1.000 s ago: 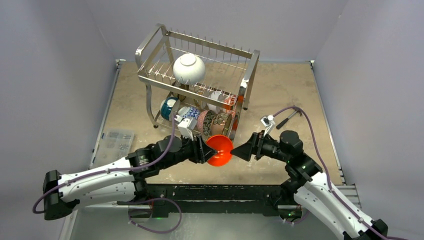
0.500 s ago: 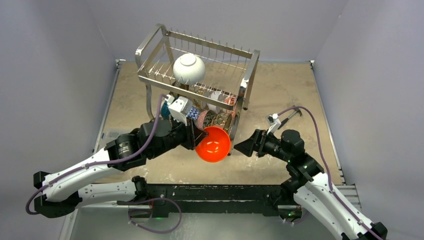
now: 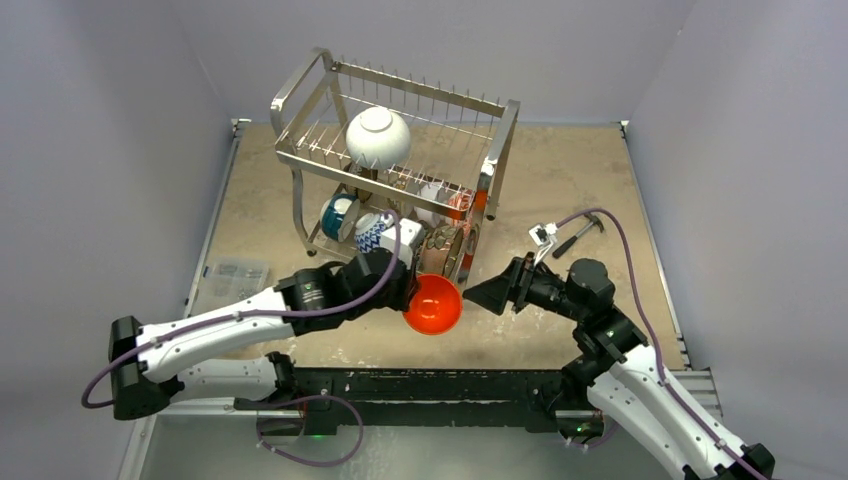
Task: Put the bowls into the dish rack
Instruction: Turn the bowl upside down on the dish rack.
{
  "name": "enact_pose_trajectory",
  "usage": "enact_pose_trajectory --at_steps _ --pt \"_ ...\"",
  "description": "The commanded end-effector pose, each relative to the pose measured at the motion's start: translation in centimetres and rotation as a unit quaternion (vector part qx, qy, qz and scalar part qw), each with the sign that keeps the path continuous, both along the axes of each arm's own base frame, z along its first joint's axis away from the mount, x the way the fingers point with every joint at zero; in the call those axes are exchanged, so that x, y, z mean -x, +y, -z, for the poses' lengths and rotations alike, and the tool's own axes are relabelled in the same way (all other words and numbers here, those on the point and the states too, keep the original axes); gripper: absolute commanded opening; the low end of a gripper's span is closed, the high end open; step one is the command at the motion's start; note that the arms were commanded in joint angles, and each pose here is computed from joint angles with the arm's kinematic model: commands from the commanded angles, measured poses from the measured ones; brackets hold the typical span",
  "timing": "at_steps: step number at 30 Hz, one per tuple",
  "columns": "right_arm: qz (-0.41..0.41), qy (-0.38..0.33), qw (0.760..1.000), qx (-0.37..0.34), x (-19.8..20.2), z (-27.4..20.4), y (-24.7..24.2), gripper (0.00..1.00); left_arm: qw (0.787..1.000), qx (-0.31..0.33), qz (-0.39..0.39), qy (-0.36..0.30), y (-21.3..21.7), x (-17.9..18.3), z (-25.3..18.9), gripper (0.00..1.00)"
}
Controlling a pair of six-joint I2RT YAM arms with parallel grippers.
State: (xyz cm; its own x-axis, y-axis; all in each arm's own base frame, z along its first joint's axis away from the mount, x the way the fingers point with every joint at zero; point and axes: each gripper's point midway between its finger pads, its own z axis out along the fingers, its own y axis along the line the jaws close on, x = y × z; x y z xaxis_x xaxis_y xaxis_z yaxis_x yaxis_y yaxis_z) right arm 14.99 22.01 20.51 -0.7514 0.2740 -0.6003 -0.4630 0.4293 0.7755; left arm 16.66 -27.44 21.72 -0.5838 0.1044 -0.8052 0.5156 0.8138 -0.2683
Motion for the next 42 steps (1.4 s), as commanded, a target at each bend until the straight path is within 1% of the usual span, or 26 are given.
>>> enact_pose_trajectory --at_steps 1,6,11,13,15,16,17,18,20,21,22,23,24,26,27,29,32,34,38,40,42 --pt "-0.046 -0.022 0.997 -0.060 1.0 -2.8 1.2 0.95 0.999 0.040 -0.021 -0.006 -2.3 -1.4 0.2 0.00" --pt "-0.054 0.004 0.996 -0.064 1.2 -1.5 1.4 0.94 0.998 0.056 -0.024 0.003 -4.0 -1.8 1.6 0.00" --pt "-0.054 0.049 0.997 -0.018 0.8 2.0 1.5 0.87 0.996 0.087 -0.029 0.011 -5.2 -1.9 1.2 0.00" --pt "-0.045 0.063 0.997 0.004 0.5 3.2 1.3 0.81 0.994 0.100 -0.032 0.009 -5.3 -2.0 0.7 0.00" --pt "-0.039 0.071 0.997 0.018 0.3 4.0 1.2 0.78 0.993 0.110 -0.034 0.006 -5.3 -2.0 0.3 0.00" --pt "-0.041 0.073 0.996 0.020 0.3 4.2 1.2 0.74 0.993 0.113 -0.034 0.006 -5.2 -1.9 0.2 0.00" --pt "-0.043 0.073 0.996 0.019 0.3 4.2 1.3 0.69 0.993 0.115 -0.034 0.006 -5.2 -1.9 0.2 0.00" --pt "-0.047 0.072 0.996 0.017 0.3 4.1 1.4 0.61 0.993 0.117 -0.034 0.006 -5.1 -1.9 0.2 0.00" --pt "-0.050 0.067 0.996 0.012 0.4 4.0 1.5 0.33 0.992 0.121 -0.033 0.011 -5.1 -1.7 0.4 0.00" --pt "-0.048 0.067 0.996 0.012 0.3 3.9 1.5 0.13 0.992 0.125 -0.033 0.014 -5.2 -1.6 0.4 0.00" --pt "-0.044 0.066 0.997 0.015 0.1 3.9 1.4 0.00 0.991 0.127 -0.037 0.021 -5.1 -1.5 0.7 0.04" --pt "-0.039 0.064 0.997 0.019 0.0 3.9 1.3 0.00 0.990 0.132 -0.040 0.028 -5.1 -1.4 0.8 0.12" --pt "-0.036 0.060 0.997 0.023 -0.1 3.8 1.2 0.00 0.989 0.137 -0.045 0.038 -4.9 -1.2 0.9 0.25" --pt "-0.029 0.050 0.998 0.027 -0.3 3.5 1.0 0.00 0.985 0.150 -0.054 0.059 -4.6 -0.6 1.4 0.46" --pt "-0.028 0.047 0.998 0.027 -0.3 3.4 0.9 0.00 0.983 0.159 -0.055 0.071 -4.5 -0.3 1.7 0.60" --pt "-0.028 0.042 0.998 0.024 -0.2 3.1 0.9 0.00 0.976 0.187 -0.052 0.102 -4.3 0.8 2.0 0.75" --pt "-0.033 0.038 0.998 0.022 0.0 2.8 0.9 0.00 0.962 0.229 -0.046 0.140 -3.9 2.4 2.8 0.92" --pt "-0.032 0.031 0.999 0.023 -0.1 2.4 0.9 0.00 0.951 0.264 -0.031 0.159 -3.9 3.4 2.5 0.95" --pt "-0.031 0.026 0.999 0.021 -0.4 2.1 1.0 0.00 0.922 0.335 0.007 0.192 -4.8 5.0 1.8 0.98" --pt "-0.032 0.024 0.999 0.021 -0.4 1.9 1.0 0.00 0.913 0.355 0.023 0.201 -5.4 5.4 1.6 0.99" --pt "-0.035 0.020 0.999 0.020 -0.4 1.7 1.1 0.00 0.910 0.358 0.030 0.207 -6.1 5.5 2.1 0.98"
